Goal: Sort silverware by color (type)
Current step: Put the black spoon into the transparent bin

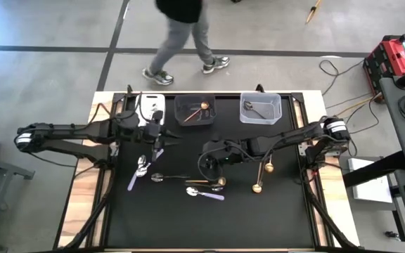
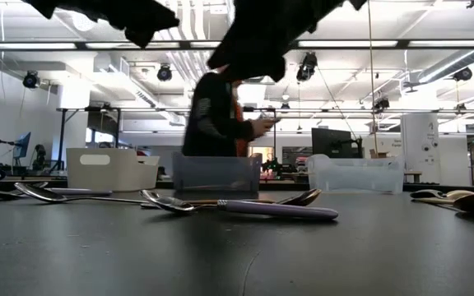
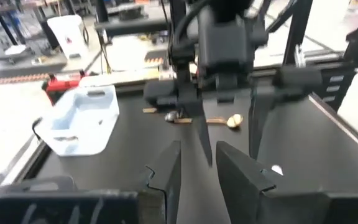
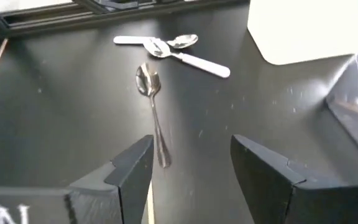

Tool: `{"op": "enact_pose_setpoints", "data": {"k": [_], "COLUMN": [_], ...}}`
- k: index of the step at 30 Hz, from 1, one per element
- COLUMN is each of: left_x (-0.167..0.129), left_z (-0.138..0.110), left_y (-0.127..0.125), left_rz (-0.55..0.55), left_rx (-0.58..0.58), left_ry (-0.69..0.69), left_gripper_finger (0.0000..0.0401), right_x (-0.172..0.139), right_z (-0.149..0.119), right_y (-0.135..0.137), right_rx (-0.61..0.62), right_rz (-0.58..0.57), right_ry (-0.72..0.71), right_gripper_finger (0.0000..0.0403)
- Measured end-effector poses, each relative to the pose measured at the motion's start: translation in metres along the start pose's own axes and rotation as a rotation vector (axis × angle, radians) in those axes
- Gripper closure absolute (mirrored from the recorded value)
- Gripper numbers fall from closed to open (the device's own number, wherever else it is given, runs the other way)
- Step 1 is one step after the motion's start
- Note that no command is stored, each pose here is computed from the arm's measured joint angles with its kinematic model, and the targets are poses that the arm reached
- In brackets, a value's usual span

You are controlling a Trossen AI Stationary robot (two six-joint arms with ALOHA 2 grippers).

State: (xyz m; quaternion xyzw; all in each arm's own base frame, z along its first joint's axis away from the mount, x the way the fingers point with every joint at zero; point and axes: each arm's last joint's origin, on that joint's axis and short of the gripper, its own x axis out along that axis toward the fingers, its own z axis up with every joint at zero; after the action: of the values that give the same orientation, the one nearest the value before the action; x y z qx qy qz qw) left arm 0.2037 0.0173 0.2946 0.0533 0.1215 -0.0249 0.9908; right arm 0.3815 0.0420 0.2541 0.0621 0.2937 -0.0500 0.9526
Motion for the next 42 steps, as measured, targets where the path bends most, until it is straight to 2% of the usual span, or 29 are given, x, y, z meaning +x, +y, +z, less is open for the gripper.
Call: {"op": "enact_pose_setpoints", "data": {"k": [6,15,28,34,40,42], "left_x": [-0.013,-0.030,-0.044,-0.041,-0.039,-0.041], "left_z": [0.005,0.012,0.021,0.010,-0.012,-0.012], "left_y": [-0.001,-0.002,-0.003,-0.003,-0.005,-0.005], "left_rz": [0.004,0.013,0.043,0.083,0.110,0.137], "left_rx": [-0.002,0.004,0.176,0.194,0.201,0.214], "left_ry": [-0.031,-0.094,-0.182,-0.209,-0.240,-0.253], "left_gripper_finger": [0.0317,0.0317,0.0317,0.0317,0.0317,0.0317], "right_x": [0.027,0.065,0.132,0.159,0.184,0.191], "right_z": [0.016,0.030,0.020,0.015,0.006,0.000], "right_y": [0.005,0.008,0.010,0.008,0.013,0.013], "right_rx": [-0.105,-0.160,-0.235,-0.252,-0.243,-0.207], "right_rz": [-0.008,-0.020,-0.029,-0.018,0.081,0.111], "right_ry": [0.010,0.030,0.075,0.119,0.176,0.206], "right_gripper_finger": [0.0198,0.0198,0.0197,0.0197,0.0197,0.0197]}}
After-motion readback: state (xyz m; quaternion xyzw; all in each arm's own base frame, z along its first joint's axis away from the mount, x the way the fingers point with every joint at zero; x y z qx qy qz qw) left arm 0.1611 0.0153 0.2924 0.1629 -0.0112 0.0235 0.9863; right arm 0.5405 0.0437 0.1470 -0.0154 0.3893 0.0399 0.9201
